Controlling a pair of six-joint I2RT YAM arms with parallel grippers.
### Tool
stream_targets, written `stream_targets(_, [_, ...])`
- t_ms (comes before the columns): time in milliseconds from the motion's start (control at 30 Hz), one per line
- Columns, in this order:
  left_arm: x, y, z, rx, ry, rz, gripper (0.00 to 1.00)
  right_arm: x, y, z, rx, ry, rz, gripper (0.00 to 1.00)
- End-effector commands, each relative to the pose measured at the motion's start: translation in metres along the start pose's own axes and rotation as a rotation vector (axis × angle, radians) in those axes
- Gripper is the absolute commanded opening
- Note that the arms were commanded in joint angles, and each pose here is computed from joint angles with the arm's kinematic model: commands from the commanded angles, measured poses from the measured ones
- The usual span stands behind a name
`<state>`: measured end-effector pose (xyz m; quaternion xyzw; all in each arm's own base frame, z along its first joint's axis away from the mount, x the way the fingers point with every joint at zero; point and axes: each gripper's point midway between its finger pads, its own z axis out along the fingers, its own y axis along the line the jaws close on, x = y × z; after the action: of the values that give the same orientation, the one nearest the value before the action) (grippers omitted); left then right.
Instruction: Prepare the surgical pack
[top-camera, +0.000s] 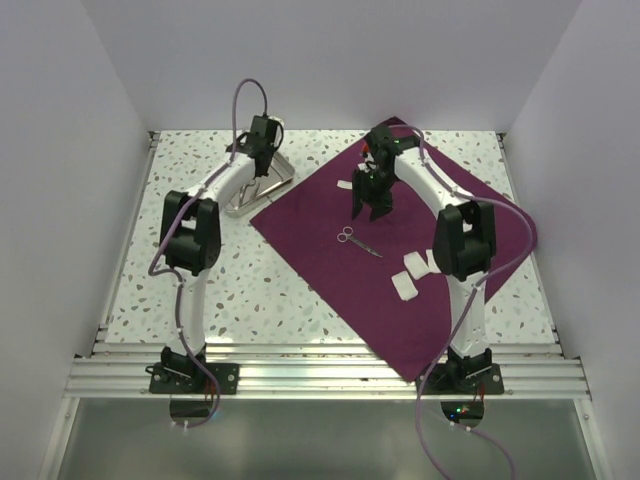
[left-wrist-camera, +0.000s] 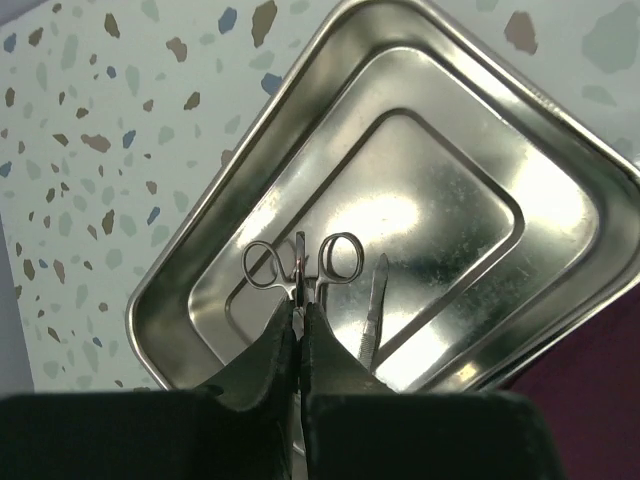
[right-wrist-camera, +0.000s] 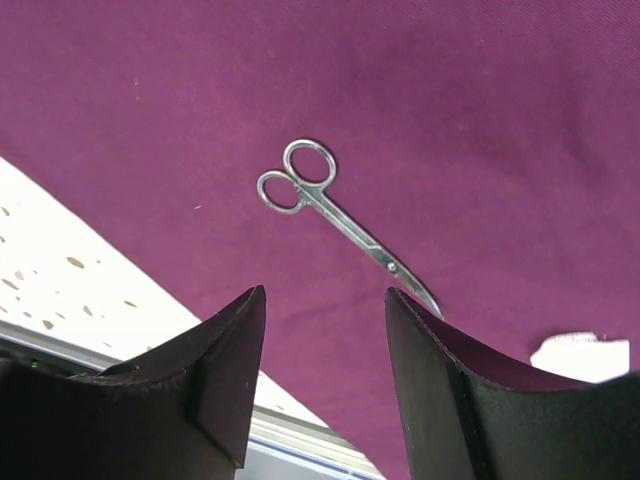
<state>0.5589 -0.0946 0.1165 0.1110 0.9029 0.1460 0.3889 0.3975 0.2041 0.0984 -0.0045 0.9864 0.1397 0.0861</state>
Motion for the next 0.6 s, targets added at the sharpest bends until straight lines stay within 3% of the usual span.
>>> stream_targets(0, [-0.018,0.026,0.009,-0.119,-0.056,0.066,0.0,-0.004,0.004,-0.002,-0.012,0.008,-0.06,0.55])
stream_targets(267, [0.005,0.015,0.029,-0.091,0.009,0.078,0.01,-0.004,0.0,0.016,-0.009,0.045,-0.087,0.58])
stream_targets(400, [0.01,0.011,0.025,-0.066,0.03,0.053,0.33,-0.005,-0.006,0.023,0.014,0.055,-0.101,0.59])
stream_targets(567, [0.002,0.012,0.008,-0.039,0.023,-0.002,0.47,0.014,-0.014,0.021,0.05,0.077,-0.123,0.56])
